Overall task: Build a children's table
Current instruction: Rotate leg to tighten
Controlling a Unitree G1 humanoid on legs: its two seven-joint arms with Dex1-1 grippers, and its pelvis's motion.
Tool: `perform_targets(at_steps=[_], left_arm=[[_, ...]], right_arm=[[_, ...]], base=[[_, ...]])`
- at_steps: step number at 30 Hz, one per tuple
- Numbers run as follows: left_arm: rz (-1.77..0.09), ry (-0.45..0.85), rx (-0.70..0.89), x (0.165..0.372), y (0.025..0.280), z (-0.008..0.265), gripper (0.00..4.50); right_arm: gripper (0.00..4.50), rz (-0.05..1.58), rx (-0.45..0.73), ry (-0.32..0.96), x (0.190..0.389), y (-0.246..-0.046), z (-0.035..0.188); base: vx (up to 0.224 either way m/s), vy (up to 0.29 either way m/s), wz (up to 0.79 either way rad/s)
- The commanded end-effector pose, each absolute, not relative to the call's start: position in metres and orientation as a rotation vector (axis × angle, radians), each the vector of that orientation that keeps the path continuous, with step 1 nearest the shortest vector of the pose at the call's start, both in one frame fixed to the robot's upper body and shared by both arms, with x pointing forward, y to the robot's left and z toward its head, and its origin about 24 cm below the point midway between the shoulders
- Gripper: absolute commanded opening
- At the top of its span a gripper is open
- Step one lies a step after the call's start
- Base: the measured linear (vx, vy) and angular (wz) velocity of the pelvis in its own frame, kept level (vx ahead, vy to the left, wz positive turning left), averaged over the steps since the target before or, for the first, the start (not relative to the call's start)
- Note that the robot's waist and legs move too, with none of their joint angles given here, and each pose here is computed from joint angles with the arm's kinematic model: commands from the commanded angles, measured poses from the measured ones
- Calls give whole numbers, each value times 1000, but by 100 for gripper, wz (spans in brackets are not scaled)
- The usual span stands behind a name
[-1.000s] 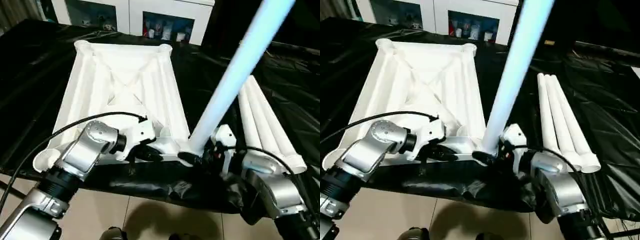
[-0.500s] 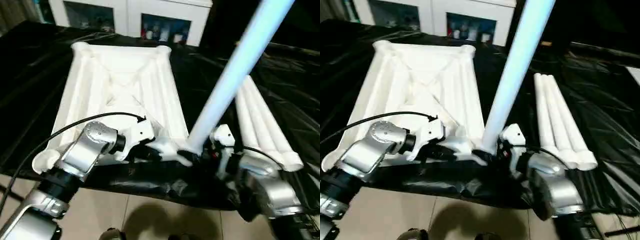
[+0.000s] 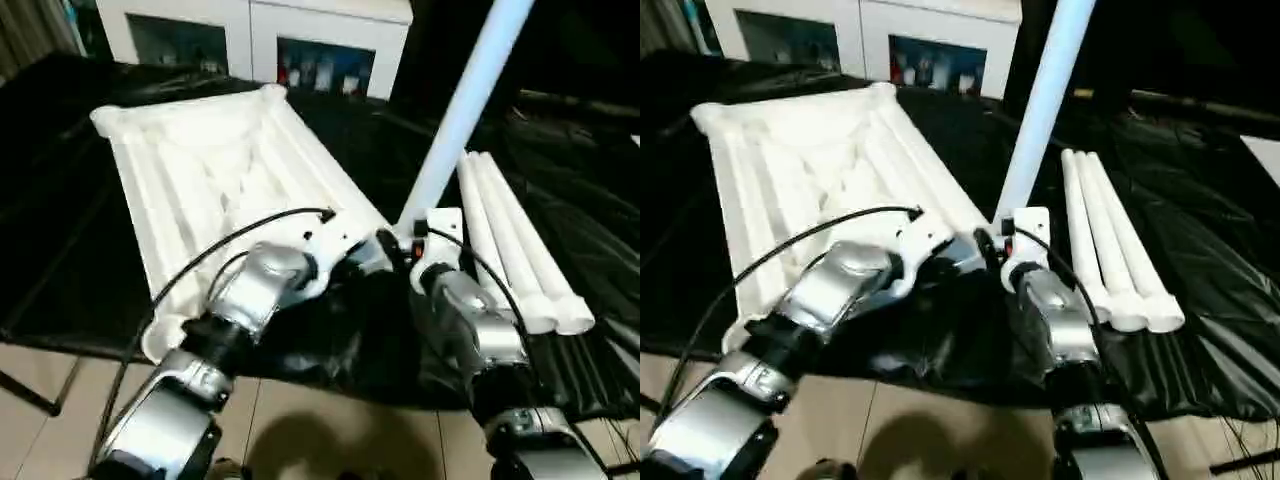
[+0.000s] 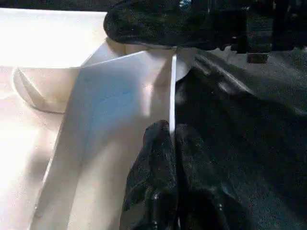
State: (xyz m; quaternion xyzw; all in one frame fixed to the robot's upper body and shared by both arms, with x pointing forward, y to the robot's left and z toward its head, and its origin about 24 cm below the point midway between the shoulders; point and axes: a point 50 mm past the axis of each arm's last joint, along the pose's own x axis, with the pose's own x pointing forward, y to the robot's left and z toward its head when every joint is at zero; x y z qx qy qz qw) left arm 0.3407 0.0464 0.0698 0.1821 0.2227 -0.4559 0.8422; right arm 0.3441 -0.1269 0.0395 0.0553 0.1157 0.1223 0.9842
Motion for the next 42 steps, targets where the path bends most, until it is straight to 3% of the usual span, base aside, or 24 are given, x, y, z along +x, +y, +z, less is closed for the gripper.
perform_targets(at_steps=[1, 3, 6, 9, 13, 14, 21, 29, 36, 42], left_arm=[[-979, 456, 369, 339, 38, 68, 0], [-984, 463, 377, 338, 41, 67, 0], [-1005, 468, 388, 337, 46, 66, 0], [-1061, 486, 412, 332, 55, 63, 0], [-1172, 500, 439, 324, 69, 63, 0], [-1245, 514, 457, 318, 81, 63, 0], [-1446, 516, 458, 301, 106, 76, 0], [-1465, 528, 463, 299, 117, 79, 0], [-1468, 536, 455, 297, 118, 78, 0], [-1466, 536, 454, 297, 118, 78, 0]], right_arm=[[307, 354, 187, 307, 335, -108, 24], [342, 366, 196, 297, 336, -108, 25], [351, 377, 191, 280, 337, -110, 26], [389, 450, 140, 241, 333, -114, 32], [391, 602, 70, 215, 322, -125, 38], [391, 713, 12, 216, 310, -134, 39], [391, 900, -95, 234, 287, -159, 46], [391, 979, -92, 237, 281, -158, 50], [328, 1014, -58, 251, 279, -153, 48], [304, 1009, -43, 256, 279, -153, 47]], base=[[0, 0, 0], [0, 0, 0], [0, 0, 0], [0, 0, 0], [0, 0, 0], [0, 0, 0], [0, 0, 0], [0, 0, 0], [0, 0, 0], [0, 0, 0]])
